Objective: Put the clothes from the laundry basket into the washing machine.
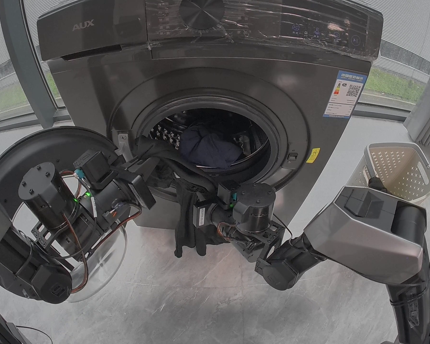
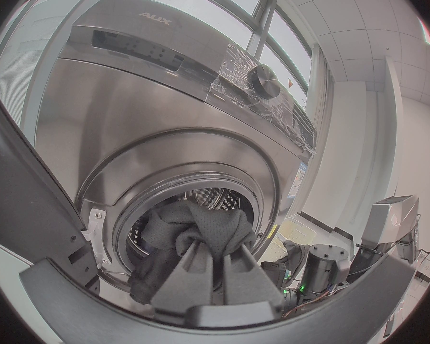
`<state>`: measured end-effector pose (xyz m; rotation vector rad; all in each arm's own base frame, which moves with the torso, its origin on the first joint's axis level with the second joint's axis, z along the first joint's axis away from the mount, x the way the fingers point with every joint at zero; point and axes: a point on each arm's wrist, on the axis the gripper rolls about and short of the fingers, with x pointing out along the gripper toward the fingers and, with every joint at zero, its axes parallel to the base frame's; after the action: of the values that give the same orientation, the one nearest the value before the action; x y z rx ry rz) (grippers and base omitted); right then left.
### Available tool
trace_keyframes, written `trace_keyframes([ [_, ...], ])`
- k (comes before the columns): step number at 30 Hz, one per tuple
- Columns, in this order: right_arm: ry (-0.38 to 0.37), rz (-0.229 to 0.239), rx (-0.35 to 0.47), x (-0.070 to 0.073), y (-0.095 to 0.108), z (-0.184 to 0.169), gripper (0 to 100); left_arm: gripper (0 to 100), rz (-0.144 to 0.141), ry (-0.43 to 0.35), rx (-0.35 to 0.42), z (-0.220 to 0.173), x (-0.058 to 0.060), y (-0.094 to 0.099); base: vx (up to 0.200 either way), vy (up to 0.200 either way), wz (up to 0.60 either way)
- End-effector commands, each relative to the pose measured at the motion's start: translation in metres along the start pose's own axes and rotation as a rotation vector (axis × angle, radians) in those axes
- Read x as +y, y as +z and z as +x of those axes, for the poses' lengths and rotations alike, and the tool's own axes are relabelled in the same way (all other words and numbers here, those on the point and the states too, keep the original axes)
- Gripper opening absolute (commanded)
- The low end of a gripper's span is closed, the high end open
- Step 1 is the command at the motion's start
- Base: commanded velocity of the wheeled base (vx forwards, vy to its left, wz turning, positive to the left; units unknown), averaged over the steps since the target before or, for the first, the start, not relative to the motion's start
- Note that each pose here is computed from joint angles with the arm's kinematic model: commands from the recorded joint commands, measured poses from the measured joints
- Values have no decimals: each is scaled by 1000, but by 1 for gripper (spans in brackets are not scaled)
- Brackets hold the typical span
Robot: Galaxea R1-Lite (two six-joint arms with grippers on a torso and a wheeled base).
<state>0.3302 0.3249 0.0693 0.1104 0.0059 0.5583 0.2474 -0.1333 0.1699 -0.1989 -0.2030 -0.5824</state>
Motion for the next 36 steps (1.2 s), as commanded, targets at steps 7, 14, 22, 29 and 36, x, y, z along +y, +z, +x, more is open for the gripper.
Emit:
trace_keyframes([
  [7, 3, 9, -22, 1, 7, 2, 100, 0, -1, -4, -4, 0, -1, 1, 0, 0, 0],
  [14, -5, 12, -23, -1, 7, 3, 100, 0, -3, -6, -6, 0, -2, 2, 0, 0, 0],
  [22, -11, 13, -22, 0, 5, 3, 100, 0, -3, -5, -4, 0, -2, 1, 0, 0, 0],
  [29, -9, 11, -11, 3, 0, 3, 0, 0, -3, -6, -6, 0, -2, 2, 0, 0, 0],
  [36, 5, 9, -8, 9, 1, 0, 0, 0, -1, -4, -3, 0, -1, 1, 0, 0, 0],
])
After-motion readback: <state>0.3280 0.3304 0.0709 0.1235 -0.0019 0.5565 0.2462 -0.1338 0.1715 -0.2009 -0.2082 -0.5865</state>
